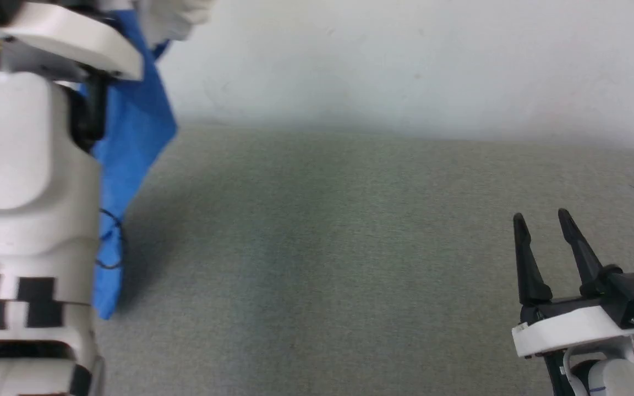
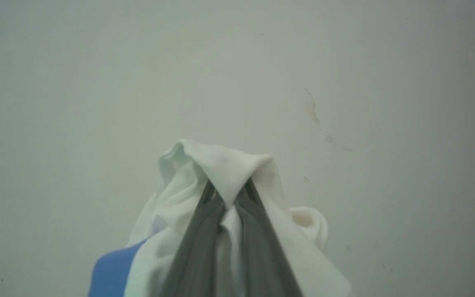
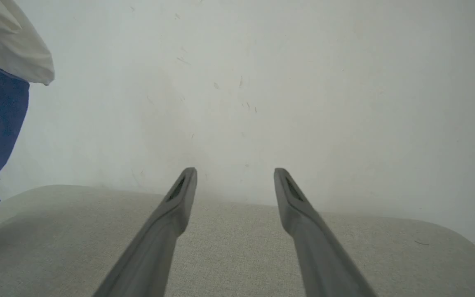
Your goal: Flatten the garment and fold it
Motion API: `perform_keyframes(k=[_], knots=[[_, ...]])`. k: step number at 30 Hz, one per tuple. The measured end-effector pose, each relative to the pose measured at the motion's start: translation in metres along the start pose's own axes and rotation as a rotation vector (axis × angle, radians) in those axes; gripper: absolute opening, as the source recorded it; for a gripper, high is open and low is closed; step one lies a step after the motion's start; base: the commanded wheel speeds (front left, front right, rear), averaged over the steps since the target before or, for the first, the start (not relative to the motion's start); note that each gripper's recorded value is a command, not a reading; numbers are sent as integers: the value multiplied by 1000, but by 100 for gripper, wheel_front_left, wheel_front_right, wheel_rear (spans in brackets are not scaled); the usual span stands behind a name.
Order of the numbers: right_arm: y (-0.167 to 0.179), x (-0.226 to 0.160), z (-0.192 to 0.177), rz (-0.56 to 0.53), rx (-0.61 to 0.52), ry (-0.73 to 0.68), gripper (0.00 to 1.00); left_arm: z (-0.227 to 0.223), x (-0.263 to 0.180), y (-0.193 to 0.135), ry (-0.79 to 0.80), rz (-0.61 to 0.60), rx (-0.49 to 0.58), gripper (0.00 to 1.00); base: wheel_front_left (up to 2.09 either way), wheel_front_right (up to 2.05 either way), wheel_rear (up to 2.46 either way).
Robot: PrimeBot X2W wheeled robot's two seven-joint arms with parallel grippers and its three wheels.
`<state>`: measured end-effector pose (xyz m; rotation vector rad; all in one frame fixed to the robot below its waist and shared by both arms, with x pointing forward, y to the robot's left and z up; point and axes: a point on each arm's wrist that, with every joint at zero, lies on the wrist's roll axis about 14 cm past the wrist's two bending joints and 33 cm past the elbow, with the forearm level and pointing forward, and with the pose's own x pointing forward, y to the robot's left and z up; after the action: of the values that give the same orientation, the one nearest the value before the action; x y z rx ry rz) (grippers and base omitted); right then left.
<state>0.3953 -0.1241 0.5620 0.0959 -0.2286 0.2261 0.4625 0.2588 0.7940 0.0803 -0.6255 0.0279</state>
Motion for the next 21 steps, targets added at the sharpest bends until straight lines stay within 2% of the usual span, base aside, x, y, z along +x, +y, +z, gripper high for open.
perform_keyframes(k=[5, 10, 13, 17, 21], knots=[[-24, -20, 7, -77, -12, -2, 100, 1, 2, -90, -31, -157, -179, 0, 0, 0, 0], [-41, -38, 11, -137, -23, 1, 100, -33, -32, -150, 69, -233, -398, 0, 0, 0, 0], [-48, -47, 11, -164, -26, 5, 100, -88, -83, -168, 245, -222, -475, 0, 0, 0, 0], [-53, -58, 8, -187, -24, 20, 100, -164, -177, -177, 541, -167, -483, 0, 0, 0, 0], [-49, -59, 3, -178, -14, 34, 100, -201, -253, -179, 746, -124, -499, 0, 0, 0, 0]])
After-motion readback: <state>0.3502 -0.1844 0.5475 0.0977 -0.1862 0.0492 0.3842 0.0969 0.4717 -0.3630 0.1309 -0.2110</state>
